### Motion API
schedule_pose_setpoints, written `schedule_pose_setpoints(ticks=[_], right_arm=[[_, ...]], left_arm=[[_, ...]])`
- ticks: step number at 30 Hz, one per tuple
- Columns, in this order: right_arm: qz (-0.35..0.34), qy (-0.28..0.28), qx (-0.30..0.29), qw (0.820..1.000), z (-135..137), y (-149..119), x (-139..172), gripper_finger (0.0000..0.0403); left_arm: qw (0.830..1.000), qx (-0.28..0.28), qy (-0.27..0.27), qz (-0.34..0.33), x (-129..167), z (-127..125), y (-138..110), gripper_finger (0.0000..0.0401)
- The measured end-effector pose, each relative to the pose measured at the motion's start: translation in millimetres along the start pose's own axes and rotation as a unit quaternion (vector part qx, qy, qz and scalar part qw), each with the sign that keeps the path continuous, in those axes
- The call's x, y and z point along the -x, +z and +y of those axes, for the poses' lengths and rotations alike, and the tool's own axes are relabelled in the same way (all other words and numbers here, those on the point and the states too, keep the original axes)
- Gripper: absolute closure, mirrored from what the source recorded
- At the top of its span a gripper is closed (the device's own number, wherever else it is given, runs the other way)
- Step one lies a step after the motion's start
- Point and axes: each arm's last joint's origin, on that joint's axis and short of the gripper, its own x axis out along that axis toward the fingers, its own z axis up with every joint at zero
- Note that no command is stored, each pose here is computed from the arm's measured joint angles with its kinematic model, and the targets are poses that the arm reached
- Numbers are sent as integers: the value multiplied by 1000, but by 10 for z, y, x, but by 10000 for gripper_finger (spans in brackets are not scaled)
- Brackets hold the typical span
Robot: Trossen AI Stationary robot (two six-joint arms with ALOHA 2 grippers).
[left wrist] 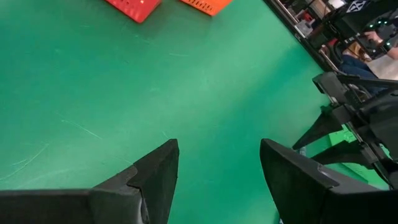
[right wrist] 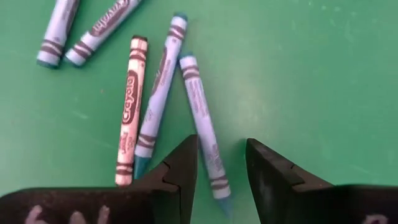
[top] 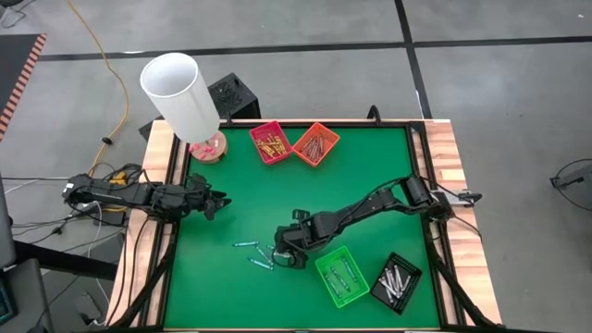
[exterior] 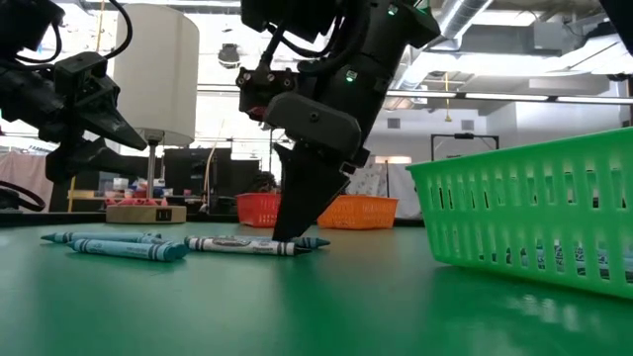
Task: Sort crayons
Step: Put the green crayon into the green bin
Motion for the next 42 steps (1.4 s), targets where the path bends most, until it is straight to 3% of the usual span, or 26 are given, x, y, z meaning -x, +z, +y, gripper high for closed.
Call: schedule_pose_setpoints(ticks=[9,21,32,42], right_arm=[[18,-6,3,1000,-9,-37,3,296],[27,-11,5,1000,-31,-111,-33,395],[27,-21,-6,999,-25,-38,46,400],[72,-37,12,997,-53,228,472,400]], left_arm=[[1000,0,0,0,0,-1,1,186],[1000,0,0,0,0,0,0,186],[1000,0,0,0,0,0,0,186],[1000,0,0,0,0,-1,0,186]])
